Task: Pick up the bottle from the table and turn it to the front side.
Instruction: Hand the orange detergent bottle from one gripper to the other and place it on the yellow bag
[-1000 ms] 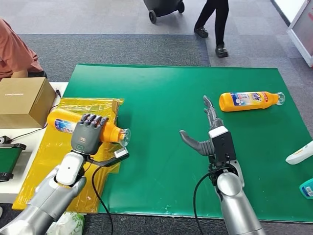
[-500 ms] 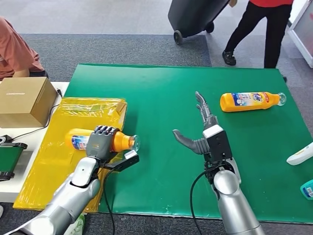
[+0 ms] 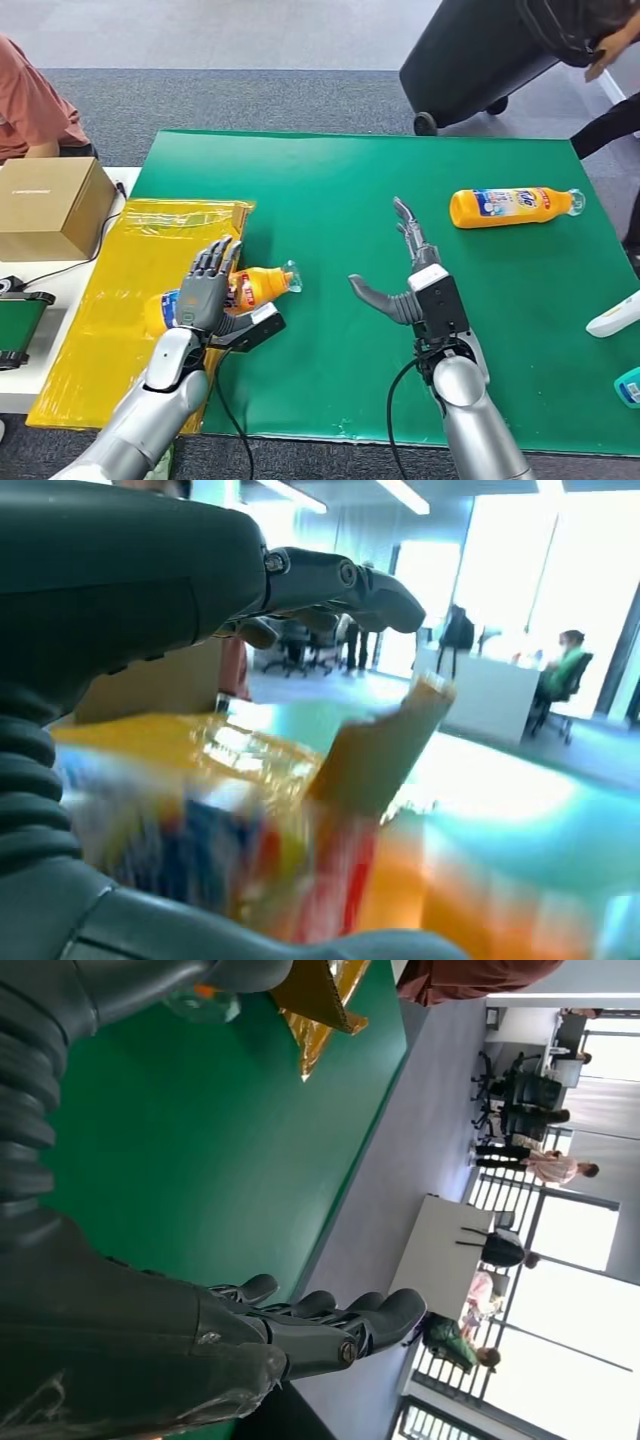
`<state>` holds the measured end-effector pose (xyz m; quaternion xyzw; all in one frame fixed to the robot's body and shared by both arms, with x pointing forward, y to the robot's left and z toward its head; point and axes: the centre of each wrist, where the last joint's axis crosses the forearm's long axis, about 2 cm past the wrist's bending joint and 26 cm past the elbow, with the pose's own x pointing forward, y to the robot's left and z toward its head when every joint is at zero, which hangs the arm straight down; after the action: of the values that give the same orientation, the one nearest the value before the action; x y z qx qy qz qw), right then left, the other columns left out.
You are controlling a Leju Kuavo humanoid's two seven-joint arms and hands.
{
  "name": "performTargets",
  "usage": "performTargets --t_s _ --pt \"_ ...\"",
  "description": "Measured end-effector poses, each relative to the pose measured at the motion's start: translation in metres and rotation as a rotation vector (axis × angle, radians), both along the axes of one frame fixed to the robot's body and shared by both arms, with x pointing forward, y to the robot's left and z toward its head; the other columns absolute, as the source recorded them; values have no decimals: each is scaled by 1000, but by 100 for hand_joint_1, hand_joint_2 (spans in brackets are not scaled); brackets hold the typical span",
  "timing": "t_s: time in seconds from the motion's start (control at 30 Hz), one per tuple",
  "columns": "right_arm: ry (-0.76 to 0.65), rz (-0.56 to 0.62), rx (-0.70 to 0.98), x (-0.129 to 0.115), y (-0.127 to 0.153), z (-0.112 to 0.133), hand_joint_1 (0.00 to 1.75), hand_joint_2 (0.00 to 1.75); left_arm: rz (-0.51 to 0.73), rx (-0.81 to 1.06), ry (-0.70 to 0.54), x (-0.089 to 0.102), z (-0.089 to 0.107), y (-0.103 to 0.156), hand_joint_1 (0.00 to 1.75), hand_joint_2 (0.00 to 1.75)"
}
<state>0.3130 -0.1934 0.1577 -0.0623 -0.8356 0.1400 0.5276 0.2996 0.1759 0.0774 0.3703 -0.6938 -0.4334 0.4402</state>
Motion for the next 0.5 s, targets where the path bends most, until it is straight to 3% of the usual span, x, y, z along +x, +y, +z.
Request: performTargets --t_s 0.3,0.5 --pt "16 -38 6 -13 -5 -13 0 175 -48 -322 -398 -19 64 8 0 0" --pt "19 -57 5 -16 -10 -17 0 175 -54 -433 -521 -31 89 19 0 0"
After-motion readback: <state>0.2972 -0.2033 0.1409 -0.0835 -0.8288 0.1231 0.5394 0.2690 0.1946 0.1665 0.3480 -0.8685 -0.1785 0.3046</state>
